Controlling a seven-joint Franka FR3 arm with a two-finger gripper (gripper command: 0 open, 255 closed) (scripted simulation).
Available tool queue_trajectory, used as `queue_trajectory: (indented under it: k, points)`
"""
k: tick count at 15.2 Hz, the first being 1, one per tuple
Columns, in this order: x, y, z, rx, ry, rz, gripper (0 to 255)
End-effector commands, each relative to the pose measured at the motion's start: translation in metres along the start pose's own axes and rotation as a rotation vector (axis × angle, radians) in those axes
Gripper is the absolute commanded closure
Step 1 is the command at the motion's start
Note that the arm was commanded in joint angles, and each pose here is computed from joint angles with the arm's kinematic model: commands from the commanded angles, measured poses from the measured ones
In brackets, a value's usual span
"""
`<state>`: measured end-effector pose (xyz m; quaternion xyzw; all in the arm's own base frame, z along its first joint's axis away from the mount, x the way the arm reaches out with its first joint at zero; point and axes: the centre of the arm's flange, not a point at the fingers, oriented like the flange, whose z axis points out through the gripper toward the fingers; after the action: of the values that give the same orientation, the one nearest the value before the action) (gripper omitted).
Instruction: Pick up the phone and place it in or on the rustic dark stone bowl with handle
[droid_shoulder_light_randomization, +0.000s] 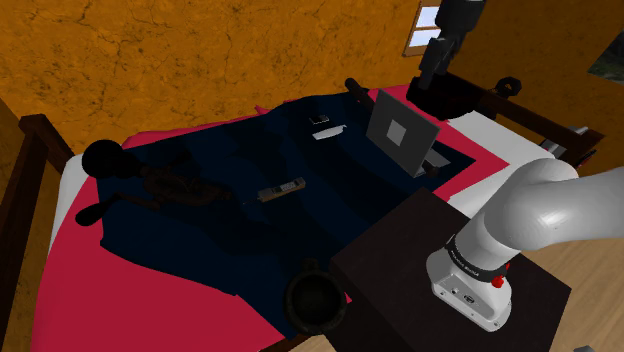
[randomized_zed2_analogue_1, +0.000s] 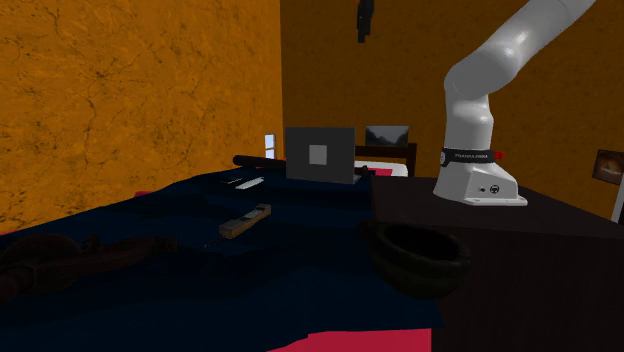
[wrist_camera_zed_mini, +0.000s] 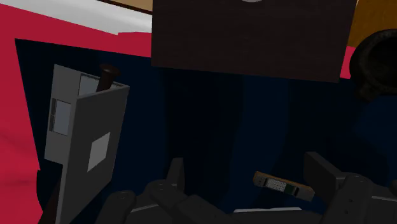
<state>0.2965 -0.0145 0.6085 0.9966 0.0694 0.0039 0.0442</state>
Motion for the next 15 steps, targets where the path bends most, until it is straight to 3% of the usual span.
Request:
queue_trajectory:
  k: [1, 15]
  points:
    - [0.000, 0.000, 0.000, 0.000, 0.000, 0.000, 0]
    - [0.117, -0.013, 0.139, 0.026, 0.023, -0.378, 0]
